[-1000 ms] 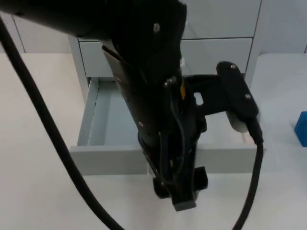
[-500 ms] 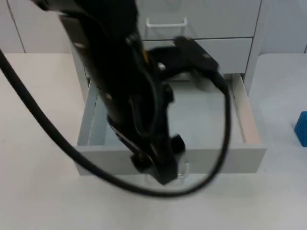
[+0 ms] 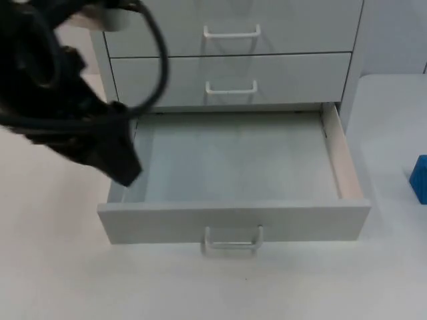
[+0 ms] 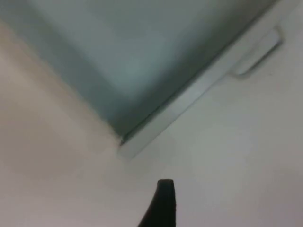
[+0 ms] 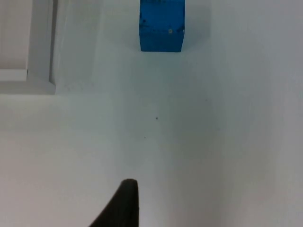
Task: Open the drawer with the left hand, place the block into the drawer with the right hand, then close the drawer with the left hand.
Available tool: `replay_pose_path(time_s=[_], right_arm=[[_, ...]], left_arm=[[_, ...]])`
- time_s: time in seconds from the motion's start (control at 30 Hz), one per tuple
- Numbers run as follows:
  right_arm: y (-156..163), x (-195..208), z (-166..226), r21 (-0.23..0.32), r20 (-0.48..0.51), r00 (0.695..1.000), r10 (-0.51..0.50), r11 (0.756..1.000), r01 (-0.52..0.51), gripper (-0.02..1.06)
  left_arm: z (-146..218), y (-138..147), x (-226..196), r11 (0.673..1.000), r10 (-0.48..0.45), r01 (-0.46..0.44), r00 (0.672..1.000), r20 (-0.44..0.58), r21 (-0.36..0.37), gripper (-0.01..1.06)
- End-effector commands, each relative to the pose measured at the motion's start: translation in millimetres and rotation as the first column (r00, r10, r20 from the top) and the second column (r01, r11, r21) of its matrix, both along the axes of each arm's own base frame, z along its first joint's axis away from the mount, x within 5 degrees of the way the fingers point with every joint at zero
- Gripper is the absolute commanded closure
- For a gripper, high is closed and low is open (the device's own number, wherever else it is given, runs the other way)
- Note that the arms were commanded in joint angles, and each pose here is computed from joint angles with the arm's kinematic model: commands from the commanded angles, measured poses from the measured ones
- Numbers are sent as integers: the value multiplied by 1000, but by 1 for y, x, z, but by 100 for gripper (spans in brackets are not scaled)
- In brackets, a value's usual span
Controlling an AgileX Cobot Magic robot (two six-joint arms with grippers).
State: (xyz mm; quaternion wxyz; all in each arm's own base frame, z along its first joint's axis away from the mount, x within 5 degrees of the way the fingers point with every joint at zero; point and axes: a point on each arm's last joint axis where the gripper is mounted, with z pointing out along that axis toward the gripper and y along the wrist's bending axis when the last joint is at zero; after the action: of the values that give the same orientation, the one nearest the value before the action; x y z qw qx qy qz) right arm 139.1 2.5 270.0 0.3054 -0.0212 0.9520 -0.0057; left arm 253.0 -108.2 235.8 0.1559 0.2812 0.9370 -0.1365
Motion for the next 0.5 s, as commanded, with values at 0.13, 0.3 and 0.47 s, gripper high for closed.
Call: replay_pose_path(time_s=[0.13, 0.3, 0.47], right_arm=[[-1, 0, 0, 1, 1, 1000, -3, 1000, 3, 2], [-1, 0, 0, 1, 1, 1000, -3, 1000, 3, 2], [-1, 0, 0, 1, 1, 1000, -3, 1000, 3, 2]], left_arm=[[9, 62, -21, 943, 331, -327, 940, 85, -60, 28], [31, 91, -37, 893, 449, -438, 875, 180, -100, 28], [54, 114, -56, 828, 556, -552, 779, 289, -103, 26]])
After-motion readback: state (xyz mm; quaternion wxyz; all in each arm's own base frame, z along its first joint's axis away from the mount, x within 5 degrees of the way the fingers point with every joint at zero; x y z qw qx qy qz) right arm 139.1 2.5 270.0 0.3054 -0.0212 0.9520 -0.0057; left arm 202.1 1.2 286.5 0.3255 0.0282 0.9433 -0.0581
